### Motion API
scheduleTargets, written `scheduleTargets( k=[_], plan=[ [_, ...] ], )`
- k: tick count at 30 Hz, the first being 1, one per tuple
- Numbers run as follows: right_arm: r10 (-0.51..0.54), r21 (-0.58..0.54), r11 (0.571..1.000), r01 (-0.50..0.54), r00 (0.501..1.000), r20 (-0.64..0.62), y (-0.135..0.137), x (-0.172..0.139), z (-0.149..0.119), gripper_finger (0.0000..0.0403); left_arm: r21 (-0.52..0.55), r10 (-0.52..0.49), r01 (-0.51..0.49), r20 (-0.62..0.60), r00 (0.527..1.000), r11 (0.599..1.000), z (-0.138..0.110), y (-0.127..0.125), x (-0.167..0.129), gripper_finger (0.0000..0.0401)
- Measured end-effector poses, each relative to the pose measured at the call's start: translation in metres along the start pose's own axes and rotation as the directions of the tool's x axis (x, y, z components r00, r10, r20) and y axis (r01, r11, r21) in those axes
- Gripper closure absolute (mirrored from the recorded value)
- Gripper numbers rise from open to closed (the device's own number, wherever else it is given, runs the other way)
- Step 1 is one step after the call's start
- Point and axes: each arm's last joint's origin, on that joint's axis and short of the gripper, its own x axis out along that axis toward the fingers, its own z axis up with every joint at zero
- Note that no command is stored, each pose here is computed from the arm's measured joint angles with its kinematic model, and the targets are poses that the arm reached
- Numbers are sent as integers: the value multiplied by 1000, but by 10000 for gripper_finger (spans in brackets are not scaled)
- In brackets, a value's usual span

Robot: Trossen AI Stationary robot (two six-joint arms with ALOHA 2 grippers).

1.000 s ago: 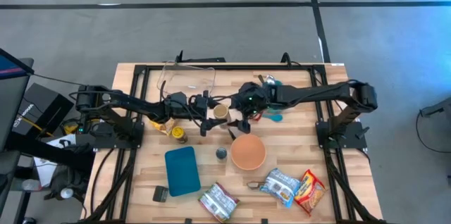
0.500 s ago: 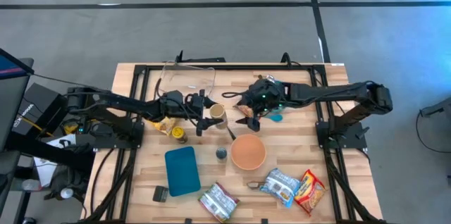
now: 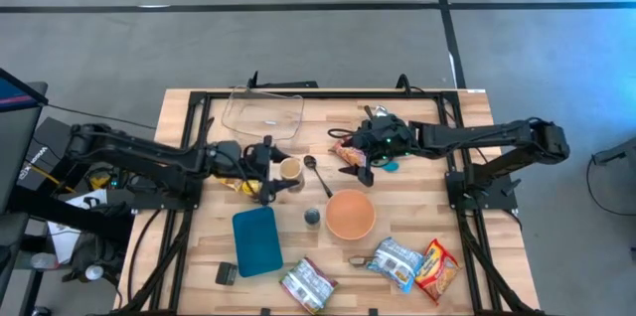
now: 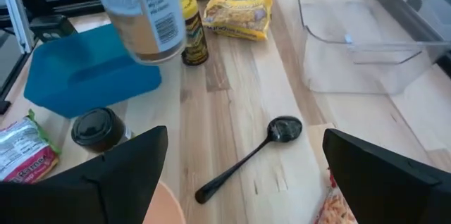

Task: Pick & Place Food Item
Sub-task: Put the gold seasoning bottle into the blue bin

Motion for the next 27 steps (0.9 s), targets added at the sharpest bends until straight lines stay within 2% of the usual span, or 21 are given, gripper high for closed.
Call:
scheduleTargets(
  k=[7,13,19,27],
  plan=[
    [-62,-2,998,62,997,41,-1,0,4,30,33,36,-33,-69,997,999,-11,-32,-11,126],
    [-61,-4,998,61,996,63,-1,0,6,30,47,90,-85,-110,990,995,-21,-55,-22,128],
    [-60,11,998,60,996,63,-1,0,6,30,55,123,-116,-146,982,992,-30,-70,-32,124],
    [-61,22,998,60,996,61,-1,0,6,30,36,91,-85,-254,963,996,-44,-81,-44,125]
  ],
)
